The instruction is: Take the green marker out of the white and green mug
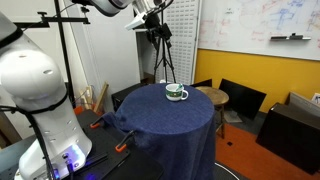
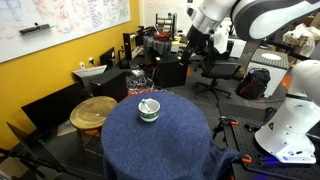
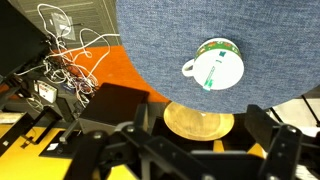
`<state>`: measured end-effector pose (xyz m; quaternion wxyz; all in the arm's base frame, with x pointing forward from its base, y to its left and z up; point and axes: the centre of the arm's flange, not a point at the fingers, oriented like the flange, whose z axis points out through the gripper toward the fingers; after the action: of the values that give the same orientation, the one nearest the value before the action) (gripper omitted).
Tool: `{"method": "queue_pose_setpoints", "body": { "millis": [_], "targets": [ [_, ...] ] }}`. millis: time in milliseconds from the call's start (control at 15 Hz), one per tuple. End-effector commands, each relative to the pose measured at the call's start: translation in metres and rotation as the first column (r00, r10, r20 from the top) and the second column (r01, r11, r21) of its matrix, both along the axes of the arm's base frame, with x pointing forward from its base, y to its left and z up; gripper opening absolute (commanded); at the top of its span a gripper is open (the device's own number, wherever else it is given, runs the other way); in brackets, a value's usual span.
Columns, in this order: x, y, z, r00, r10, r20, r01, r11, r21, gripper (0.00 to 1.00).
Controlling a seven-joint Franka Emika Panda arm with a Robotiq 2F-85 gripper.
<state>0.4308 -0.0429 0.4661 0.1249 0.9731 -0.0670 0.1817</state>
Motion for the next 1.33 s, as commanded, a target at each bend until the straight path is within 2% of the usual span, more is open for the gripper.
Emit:
{"method": "queue_pose_setpoints", "body": {
  "millis": [0, 467, 667, 733, 867, 1267],
  "targets": [
    [0.018, -0.016, -0.020, 0.999, 0.032, 0.011, -0.032, 0.999, 0.006, 1.00],
    [0.038, -0.031, -0.065, 1.000, 0.005, -0.008, -0.005, 0.999, 0.033, 1.00],
    [0.040, -0.033, -0.084, 0.998, 0.007, -0.062, -0.004, 0.999, 0.048, 1.00],
    [0.031, -0.028, -0.077, 0.999, -0.005, -0.045, 0.007, 0.999, 0.045, 1.00],
    [0.032, -0.028, -0.088, 0.998, -0.005, -0.068, 0.008, 0.999, 0.049, 1.00],
    [0.040, -0.029, -0.096, 0.997, 0.000, -0.071, 0.004, 0.998, 0.064, 1.00]
  ]
}}
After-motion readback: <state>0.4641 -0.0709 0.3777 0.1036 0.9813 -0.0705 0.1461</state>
